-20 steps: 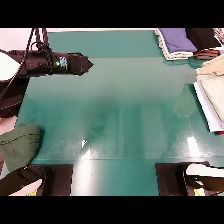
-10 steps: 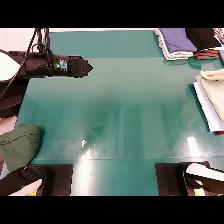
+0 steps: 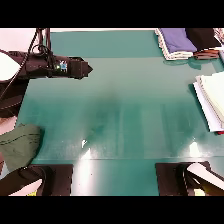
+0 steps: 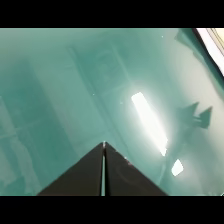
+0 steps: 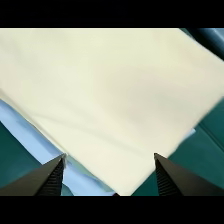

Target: Fold the shirts.

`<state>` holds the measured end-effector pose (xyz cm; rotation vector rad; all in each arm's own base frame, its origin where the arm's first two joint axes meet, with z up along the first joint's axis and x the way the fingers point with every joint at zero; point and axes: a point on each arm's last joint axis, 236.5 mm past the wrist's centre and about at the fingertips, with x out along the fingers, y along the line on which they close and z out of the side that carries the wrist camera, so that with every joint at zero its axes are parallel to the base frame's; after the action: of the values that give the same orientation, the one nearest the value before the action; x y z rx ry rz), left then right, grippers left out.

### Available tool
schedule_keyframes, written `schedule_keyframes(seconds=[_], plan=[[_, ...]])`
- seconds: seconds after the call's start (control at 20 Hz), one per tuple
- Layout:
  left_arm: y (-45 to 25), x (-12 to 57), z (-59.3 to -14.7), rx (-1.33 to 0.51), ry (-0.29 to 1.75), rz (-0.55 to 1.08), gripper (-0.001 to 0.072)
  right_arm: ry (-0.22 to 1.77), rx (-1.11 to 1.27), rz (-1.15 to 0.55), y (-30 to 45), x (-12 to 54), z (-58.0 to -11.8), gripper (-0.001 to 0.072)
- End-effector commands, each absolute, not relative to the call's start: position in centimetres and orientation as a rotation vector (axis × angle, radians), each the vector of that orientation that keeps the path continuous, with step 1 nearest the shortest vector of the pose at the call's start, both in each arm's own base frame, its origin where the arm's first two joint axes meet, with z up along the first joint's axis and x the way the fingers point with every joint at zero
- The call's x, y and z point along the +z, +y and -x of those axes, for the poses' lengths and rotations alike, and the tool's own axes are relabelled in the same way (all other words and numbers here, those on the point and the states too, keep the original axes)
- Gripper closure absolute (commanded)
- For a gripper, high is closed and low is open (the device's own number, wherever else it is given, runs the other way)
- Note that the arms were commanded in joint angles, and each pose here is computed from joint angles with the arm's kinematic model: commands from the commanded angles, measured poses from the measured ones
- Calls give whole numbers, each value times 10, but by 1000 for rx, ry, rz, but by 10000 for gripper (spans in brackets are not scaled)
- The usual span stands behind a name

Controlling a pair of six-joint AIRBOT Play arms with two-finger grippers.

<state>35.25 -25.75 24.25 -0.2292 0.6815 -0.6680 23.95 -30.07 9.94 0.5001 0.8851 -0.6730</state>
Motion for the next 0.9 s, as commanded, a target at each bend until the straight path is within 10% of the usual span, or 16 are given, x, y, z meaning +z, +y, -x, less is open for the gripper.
schedule_keyframes(seconds=[0.0,0.5,0.8,0.85], plan=[[-258,243,-352,-669,681,227,685,876,-762,-529,-309,97,-204,75],[-257,243,-353,-668,681,227,684,587,-71,-460,-85,201,-362,83],[-258,251,-358,-665,641,244,684,628,354,-282,86,208,-371,100],[-258,252,-359,-664,634,247,685,645,393,-246,103,203,-368,200]])
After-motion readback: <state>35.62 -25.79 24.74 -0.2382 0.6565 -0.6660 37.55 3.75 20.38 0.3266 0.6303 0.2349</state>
